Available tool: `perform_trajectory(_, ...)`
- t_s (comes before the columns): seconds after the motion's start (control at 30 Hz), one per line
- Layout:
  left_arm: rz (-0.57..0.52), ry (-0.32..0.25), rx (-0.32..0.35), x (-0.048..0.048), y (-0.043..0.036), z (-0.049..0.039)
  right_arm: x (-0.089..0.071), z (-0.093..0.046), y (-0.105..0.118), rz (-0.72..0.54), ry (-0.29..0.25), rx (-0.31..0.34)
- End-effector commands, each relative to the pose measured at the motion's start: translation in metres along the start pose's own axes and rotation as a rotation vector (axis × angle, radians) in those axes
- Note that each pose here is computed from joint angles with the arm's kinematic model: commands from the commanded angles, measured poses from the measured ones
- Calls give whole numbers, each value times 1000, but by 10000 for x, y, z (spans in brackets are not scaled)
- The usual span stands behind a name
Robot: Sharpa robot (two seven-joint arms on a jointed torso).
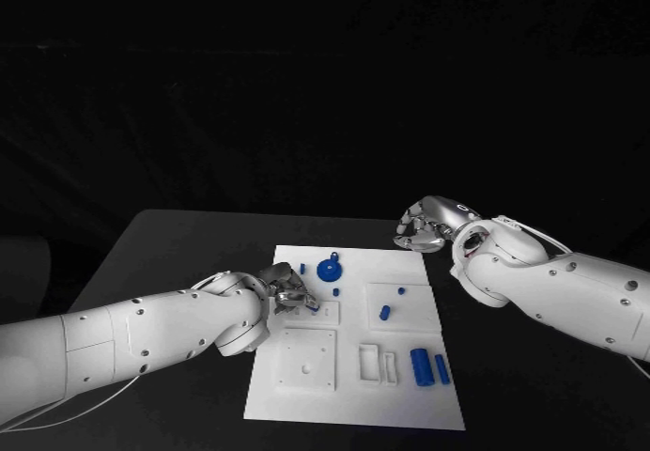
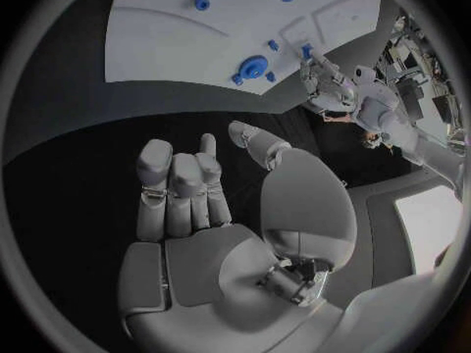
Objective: Assemble the parts on the task board
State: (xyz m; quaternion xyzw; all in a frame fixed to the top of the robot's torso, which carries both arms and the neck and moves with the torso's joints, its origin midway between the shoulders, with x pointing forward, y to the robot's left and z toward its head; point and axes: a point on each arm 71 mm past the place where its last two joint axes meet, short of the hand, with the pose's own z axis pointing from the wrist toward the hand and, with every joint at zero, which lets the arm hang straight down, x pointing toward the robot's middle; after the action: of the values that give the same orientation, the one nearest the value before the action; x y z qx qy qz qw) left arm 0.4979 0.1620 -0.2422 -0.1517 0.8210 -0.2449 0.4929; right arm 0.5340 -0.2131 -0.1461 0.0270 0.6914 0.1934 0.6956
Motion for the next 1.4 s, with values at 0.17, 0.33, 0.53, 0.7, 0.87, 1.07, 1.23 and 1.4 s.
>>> perform_trajectory(0.17,23,-6,5,32,3,13,-4,-2,14,-2,0,-11)
perform_trajectory(0.33,27,2,3,44,7,14,-5,-6,16,-2,1,-11)
perform_trajectory(0.53,46,14,7,59,0,11,-5,-7,11,-3,3,-10)
perform_trajectory(0.7,59,29,10,74,-3,8,-4,-8,14,-3,3,-11)
perform_trajectory(0.87,63,50,15,97,-13,1,-3,-6,9,-4,5,-9)
perform_trajectory(1.07,63,55,18,105,-19,-1,-3,-7,7,-4,7,-8)
perform_trajectory(1.23,68,70,19,119,-24,-2,-3,-7,8,-4,7,-9)
perform_trajectory(1.4,68,73,20,121,-25,-1,-2,-6,8,-4,8,-8)
